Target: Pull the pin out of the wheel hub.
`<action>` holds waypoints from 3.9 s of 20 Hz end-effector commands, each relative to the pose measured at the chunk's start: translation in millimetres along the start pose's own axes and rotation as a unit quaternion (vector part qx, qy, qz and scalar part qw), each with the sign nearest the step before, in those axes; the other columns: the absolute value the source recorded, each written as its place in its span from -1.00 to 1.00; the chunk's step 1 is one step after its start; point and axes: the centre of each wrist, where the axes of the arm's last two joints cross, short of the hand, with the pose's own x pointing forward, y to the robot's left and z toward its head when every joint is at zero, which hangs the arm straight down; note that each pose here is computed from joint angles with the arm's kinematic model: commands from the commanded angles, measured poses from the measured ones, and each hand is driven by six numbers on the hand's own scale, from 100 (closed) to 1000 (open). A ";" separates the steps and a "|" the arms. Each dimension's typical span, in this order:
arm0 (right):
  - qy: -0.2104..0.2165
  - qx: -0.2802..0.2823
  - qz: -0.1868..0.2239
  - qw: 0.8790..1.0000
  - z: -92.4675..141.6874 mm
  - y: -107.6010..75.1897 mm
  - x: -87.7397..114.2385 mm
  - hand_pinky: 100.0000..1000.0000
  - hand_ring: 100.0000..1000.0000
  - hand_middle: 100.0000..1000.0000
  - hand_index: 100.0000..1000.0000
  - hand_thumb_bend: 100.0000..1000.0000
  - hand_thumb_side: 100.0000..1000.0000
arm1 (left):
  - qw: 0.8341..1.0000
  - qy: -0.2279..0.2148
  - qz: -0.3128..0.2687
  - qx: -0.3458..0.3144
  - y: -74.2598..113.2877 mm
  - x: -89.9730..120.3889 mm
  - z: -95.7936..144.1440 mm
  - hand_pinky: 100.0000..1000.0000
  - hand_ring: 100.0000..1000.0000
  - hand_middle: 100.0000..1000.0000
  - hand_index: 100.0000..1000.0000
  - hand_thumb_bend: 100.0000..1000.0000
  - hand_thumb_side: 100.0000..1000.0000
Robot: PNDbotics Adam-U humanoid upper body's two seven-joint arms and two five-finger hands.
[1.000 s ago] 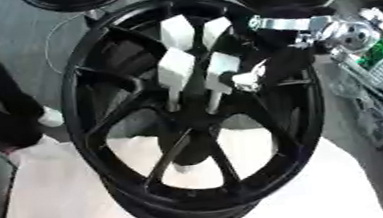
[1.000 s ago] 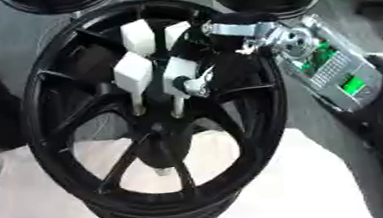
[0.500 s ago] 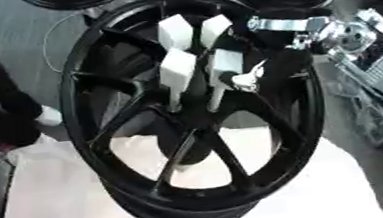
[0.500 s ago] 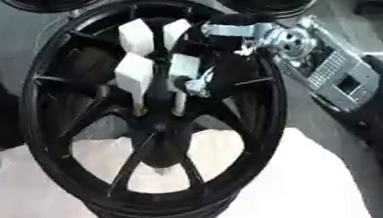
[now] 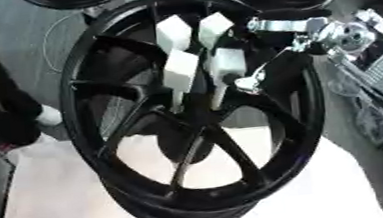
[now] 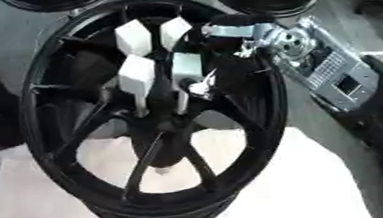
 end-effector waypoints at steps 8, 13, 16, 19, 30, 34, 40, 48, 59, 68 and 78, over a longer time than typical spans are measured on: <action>0.013 -0.002 0.005 1.000 6.3 -6.3 -3.2 0.14 0.49 0.15 0.44 -1.00 -0.84 | 1.000 -0.014 -0.010 -0.003 4.2 8.7 -2.0 0.14 0.12 -0.08 0.22 -1.00 0.10; 0.011 -0.006 -0.002 1.000 9.1 -9.0 -2.5 -0.05 0.35 0.02 0.32 -1.00 -0.90 | 1.000 -0.013 -0.010 -0.006 3.9 8.6 -2.0 0.14 0.12 -0.08 0.22 -1.00 0.10; 0.009 -0.014 -0.006 1.000 11.2 -11.0 -1.6 -0.20 0.22 -0.08 0.22 -1.00 -0.97 | 1.000 -0.012 -0.010 -0.006 3.9 8.5 -1.9 0.14 0.12 -0.08 0.22 -1.00 0.10; 0.008 -0.021 -0.007 1.000 13.0 -12.4 -1.1 -0.32 0.11 -0.18 0.11 -1.00 -1.00 | 1.000 -0.012 -0.011 -0.006 4.2 8.5 -1.9 0.14 0.12 -0.08 0.22 -1.00 0.10; -0.004 -0.044 -0.009 0.999 20.2 -21.1 7.1 -0.83 -0.28 -0.57 -0.31 -1.00 -1.00 | 1.000 -0.012 -0.010 -0.007 4.4 8.8 -2.0 0.14 0.13 -0.08 0.22 -1.00 0.10; -0.005 -0.045 -0.015 0.999 21.3 -21.7 9.3 -0.87 -0.31 -0.60 -0.34 -1.00 -1.00 | 1.000 -0.010 -0.010 -0.007 4.3 8.3 -1.6 0.14 0.13 -0.08 0.22 -1.00 0.10; -0.005 -0.040 -0.019 0.999 21.6 -21.4 10.4 -0.90 -0.34 -0.63 -0.37 -1.00 -0.97 | 1.000 -0.009 -0.010 -0.007 4.0 7.8 -1.2 0.14 0.13 -0.08 0.22 -1.00 0.10; -0.003 -0.051 -0.016 0.999 30.0 -28.7 10.2 -0.96 -0.38 -0.67 -0.41 -1.00 -1.00 | 1.000 -0.007 -0.012 -0.005 5.2 7.1 -0.4 0.14 0.13 -0.08 0.22 -1.00 0.10; -0.026 -0.136 -0.087 0.987 74.7 -62.4 8.5 -1.00 -0.40 -0.72 -0.44 -1.00 -0.96 | 1.000 -0.002 -0.013 0.001 6.5 6.0 0.9 0.14 0.13 -0.07 0.22 -1.00 0.10; 0.013 -0.290 -0.226 0.930 135.2 -102.0 -44.7 -1.00 -0.42 -0.77 -0.47 -1.00 -0.42 | 1.000 0.006 -0.018 0.020 10.8 2.8 4.6 0.14 0.13 -0.08 0.22 -1.00 0.11; 0.152 -0.628 -0.201 0.736 270.6 -73.3 -156.4 -0.94 -0.34 -0.73 -0.43 -1.00 -0.90 | 0.999 0.002 -0.012 0.038 11.5 0.1 6.9 0.14 0.12 -0.09 0.25 -1.00 0.12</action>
